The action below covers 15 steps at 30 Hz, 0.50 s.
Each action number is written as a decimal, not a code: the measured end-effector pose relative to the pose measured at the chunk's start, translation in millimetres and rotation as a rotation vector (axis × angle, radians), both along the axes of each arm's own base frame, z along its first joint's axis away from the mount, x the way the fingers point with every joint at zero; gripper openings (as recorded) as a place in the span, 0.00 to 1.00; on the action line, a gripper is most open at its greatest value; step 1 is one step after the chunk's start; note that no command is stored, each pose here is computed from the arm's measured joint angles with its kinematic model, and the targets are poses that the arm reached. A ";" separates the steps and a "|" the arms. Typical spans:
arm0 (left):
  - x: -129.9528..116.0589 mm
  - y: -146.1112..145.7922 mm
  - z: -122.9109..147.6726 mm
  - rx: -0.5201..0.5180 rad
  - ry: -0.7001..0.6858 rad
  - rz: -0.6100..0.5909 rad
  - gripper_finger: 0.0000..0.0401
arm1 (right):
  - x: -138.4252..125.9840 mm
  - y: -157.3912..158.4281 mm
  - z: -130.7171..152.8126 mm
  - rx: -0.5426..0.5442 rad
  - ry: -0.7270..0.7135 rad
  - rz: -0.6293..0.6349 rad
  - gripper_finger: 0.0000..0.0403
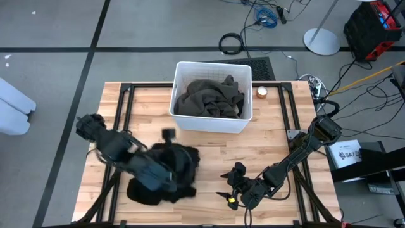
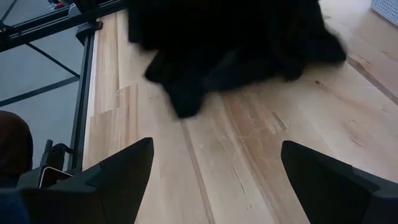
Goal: Sort clothes
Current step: Put the black boxer into the white laundry bin
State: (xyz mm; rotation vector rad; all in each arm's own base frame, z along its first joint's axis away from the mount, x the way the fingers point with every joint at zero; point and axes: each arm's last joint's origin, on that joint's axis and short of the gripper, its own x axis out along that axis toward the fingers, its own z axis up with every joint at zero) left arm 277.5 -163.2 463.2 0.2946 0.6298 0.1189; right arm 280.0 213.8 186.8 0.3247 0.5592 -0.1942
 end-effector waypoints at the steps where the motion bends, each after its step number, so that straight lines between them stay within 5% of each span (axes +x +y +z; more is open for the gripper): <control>1: -3.7 3.5 11.7 -0.006 -0.051 0.025 0.00 | 0.0 0.0 0.0 0.000 0.000 0.000 0.85; 8: -23.8 25.6 59.4 0.011 -0.303 0.124 0.00 | 0.0 0.1 0.0 0.001 0.000 0.001 0.85; 15: -34.7 37.2 71.4 0.020 -0.353 0.172 0.00 | 0.1 0.2 0.1 0.003 0.000 0.003 0.85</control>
